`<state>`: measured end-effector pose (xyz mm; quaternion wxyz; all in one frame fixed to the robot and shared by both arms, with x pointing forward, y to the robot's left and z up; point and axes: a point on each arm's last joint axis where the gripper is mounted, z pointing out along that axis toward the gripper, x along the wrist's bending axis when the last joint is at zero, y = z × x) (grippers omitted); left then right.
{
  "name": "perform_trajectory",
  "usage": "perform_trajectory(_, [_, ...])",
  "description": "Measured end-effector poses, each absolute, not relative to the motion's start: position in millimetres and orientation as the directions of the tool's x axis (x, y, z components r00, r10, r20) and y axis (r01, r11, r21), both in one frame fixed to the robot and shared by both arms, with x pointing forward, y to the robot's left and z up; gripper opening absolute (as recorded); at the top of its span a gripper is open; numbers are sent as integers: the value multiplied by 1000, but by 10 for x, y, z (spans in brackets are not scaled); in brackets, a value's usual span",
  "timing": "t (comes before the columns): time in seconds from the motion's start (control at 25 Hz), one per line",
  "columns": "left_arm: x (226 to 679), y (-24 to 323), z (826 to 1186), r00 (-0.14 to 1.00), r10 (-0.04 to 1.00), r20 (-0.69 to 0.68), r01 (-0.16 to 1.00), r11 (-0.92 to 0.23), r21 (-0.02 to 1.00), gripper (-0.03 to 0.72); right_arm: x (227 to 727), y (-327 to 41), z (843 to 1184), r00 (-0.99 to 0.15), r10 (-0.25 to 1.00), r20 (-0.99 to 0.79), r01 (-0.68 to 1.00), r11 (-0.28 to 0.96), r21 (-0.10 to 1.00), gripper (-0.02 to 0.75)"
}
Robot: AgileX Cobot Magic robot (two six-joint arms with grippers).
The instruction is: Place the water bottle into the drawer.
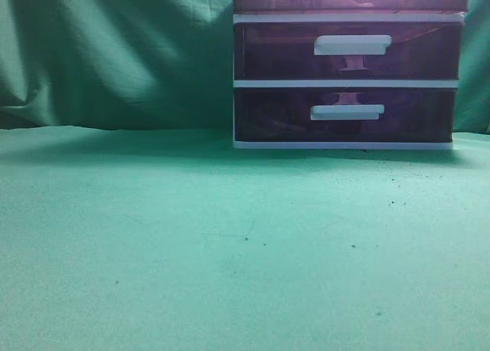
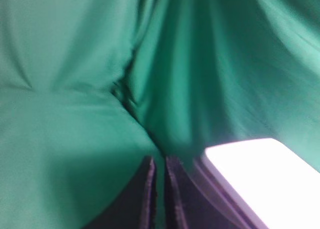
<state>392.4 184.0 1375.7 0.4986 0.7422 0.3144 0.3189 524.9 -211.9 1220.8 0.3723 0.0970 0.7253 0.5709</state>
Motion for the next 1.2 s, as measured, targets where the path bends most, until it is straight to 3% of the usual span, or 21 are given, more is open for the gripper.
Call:
perform_trajectory(0.08, [3734, 1948, 13699, 634, 760, 144, 156, -309, 938, 0, 5049, -2102, 12335, -745, 552, -375, -269, 265, 926, 0])
perform_trajectory(0.24, [3446, 2133, 13388, 669, 733, 119, 178, -313, 933, 0, 4690, -2071, 12515, -826, 502, -255, -203, 156, 967, 0])
perform_trajectory(0.6, [2797, 2607, 12360, 692, 718, 73, 57, -155, 986, 0, 4196, -2018, 12638, -942, 336, -18, 1, 58, 998, 0])
perform_trajectory(0.92, [2443, 2847, 11420, 719, 695, -8, 17, -7, 1000, 0, 4045, -2011, 12613, -953, 287, 93, 111, 45, 993, 0])
perform_trajectory(1.08, [2361, 2920, 11043, 717, 697, -8, -8, 20, 1000, 0, 3897, -2024, 12439, -948, 288, 140, 159, 46, 986, 0])
perform_trajectory(1.2, [2407, 2882, 10813, 715, 698, -40, 43, 12, 999, 0, 3721, -2039, 12250, -945, 289, 156, 179, 52, 983, 0])
